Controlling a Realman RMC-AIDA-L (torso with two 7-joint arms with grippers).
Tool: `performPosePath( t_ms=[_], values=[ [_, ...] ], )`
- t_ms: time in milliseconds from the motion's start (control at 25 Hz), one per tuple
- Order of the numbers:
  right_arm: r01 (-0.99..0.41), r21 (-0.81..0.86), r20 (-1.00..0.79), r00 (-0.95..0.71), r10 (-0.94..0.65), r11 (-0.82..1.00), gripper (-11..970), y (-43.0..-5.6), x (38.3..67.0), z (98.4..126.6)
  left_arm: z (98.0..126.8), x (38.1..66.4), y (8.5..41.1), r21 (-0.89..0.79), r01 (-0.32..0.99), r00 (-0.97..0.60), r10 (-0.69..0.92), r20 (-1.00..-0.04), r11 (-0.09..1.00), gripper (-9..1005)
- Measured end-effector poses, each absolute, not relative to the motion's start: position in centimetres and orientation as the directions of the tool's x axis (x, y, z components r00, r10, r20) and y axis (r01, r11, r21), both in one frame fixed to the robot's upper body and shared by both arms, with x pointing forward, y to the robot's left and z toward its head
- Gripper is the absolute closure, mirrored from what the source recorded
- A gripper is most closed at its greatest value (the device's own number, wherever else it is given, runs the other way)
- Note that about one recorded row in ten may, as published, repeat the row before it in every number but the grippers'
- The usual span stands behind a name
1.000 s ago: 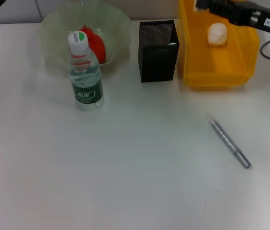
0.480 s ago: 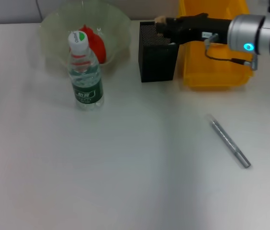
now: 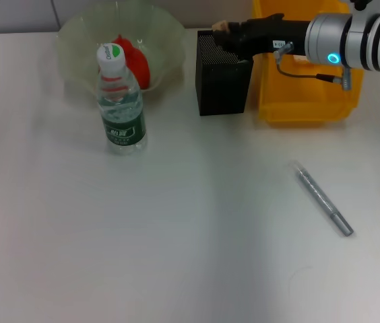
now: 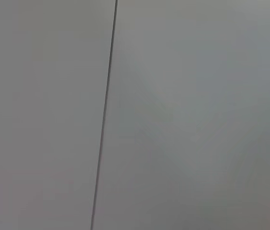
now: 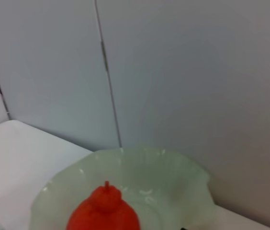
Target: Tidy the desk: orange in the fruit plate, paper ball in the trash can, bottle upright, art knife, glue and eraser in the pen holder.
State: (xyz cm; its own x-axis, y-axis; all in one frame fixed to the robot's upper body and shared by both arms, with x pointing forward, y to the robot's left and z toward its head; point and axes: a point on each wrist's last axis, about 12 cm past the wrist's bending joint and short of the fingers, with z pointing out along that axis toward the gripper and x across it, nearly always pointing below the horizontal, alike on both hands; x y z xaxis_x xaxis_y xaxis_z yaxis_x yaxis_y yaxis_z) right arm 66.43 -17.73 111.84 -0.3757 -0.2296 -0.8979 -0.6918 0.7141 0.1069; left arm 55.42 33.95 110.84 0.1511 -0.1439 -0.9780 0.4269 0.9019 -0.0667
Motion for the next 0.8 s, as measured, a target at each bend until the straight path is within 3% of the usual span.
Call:
performPosePath(
  t_ms=[240, 440, 640, 800],
  values=[
    [-0.692, 0.094, -0.904, -0.360, -0.230, 0.716, 699, -17.7, 66.6, 112.2, 110.9, 55.1, 33.8, -0.076, 0.446, 0.158, -0.162, -0.974, 0.892, 211],
    [-0.725, 0.120, -0.910, -0.353, -0.216, 0.678, 467, -17.7, 66.0, 112.8, 111.0, 55.1, 33.7, -0.074, 0.456, 0.159, -0.163, -0.974, 0.887, 211],
    [-0.809, 0.175, -0.874, -0.390, -0.289, 0.561, 413, -18.3, 63.8, 115.9, 111.1, 55.1, 33.5, -0.073, 0.469, 0.165, -0.168, -0.972, 0.880, 211],
    [-0.748, 0.212, -0.711, -0.559, -0.426, 0.629, 406, -19.6, 61.7, 119.0, 110.9, 55.1, 33.3, -0.080, 0.474, 0.159, -0.175, -0.972, 0.877, 211]
  ],
)
